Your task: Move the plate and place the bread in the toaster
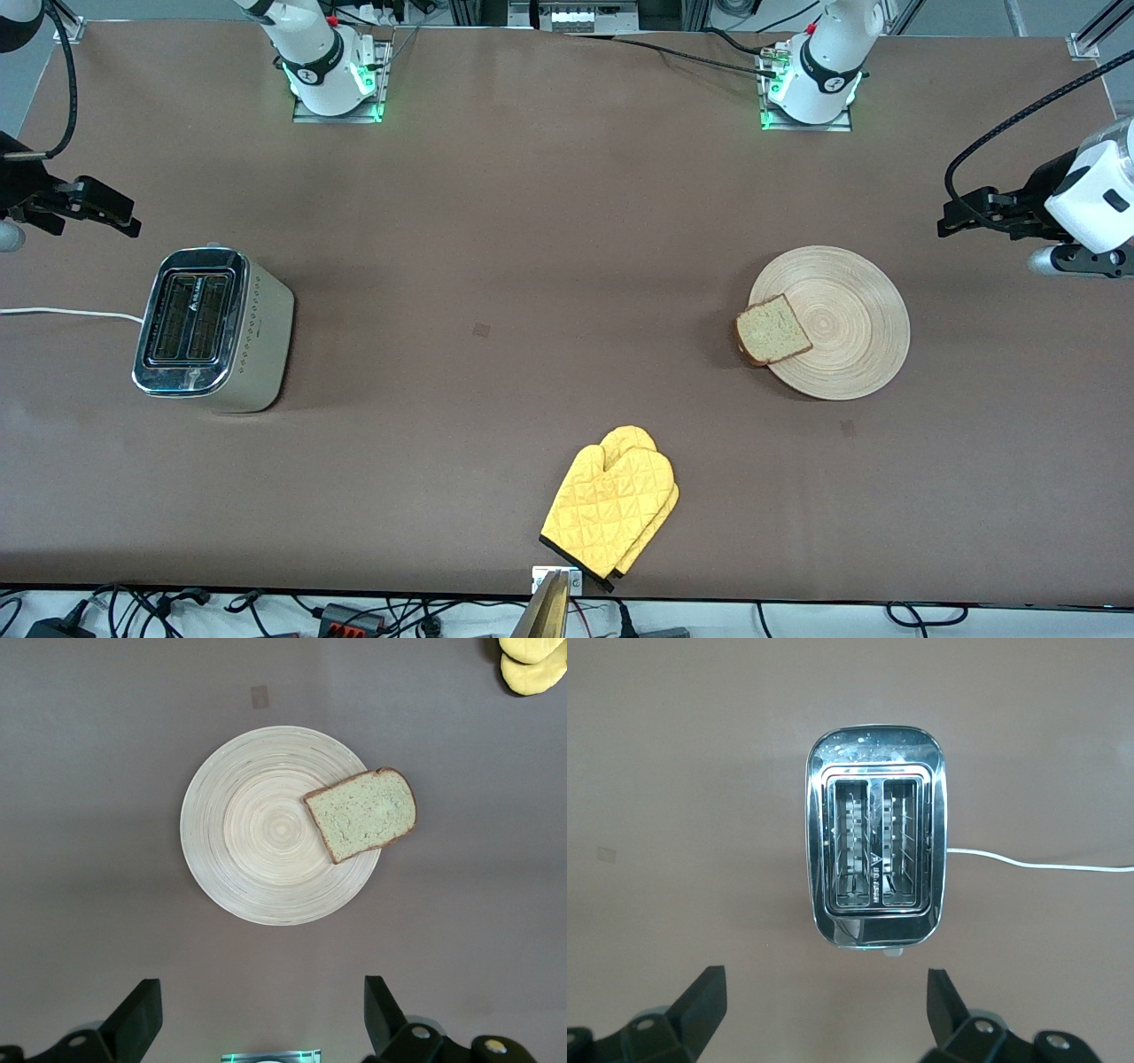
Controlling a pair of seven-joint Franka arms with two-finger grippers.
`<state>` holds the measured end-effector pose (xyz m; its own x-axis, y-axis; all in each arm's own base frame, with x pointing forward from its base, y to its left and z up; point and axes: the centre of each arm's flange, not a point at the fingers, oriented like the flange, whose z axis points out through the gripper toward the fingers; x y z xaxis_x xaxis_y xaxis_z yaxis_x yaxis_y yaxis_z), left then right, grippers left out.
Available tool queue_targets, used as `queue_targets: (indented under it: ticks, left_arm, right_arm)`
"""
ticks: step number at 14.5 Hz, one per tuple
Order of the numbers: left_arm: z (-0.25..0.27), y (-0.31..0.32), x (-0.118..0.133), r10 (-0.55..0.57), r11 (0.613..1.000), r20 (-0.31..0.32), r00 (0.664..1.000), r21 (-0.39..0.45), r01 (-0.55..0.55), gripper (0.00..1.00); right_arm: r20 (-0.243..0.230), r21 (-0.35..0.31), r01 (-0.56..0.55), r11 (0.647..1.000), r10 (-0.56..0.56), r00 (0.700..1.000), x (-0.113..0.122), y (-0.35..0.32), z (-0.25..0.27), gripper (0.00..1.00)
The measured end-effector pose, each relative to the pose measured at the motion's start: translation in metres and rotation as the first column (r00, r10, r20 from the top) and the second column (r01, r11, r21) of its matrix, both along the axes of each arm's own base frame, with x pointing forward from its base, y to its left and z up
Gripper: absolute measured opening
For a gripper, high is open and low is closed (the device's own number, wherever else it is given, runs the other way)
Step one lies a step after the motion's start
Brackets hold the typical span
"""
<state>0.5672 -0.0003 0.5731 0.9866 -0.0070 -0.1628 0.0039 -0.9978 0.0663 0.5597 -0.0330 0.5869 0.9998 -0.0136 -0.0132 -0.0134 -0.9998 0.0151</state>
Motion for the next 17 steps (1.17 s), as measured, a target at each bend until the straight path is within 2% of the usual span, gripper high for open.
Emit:
queue_targets:
  ticks: [8,11,15,17]
  left_arm:
    - [0.0,0.003,0.0,0.004,1.0,0.0,1.0,0.0,-0.004,1.0]
    - [-0.011,0.016,0.003,0.025,1.0,-0.023,0.999,-0.008,-0.025,1.0]
    - [-0.047,0.049,0.015,0.004,0.998,-0.077,0.997,-0.066,-0.009,1.0]
    - [-0.079,0.074,0.022,0.006,0.99,-0.116,0.993,-0.14,-0.023,1.0]
  right_arm:
    - [-0.004,0.001,-0.004,1.0,0.004,1.0,0.0,0.002,-0.002,1.0]
    - [-0.008,0.001,-0.008,1.0,0.008,1.0,0.001,0.004,-0.004,1.0]
    - [-0.008,0.001,-0.008,1.0,0.008,1.0,0.001,0.004,-0.004,1.0]
    - [-0.01,0.001,-0.008,1.0,0.008,1.0,0.001,0.004,-0.005,1.0]
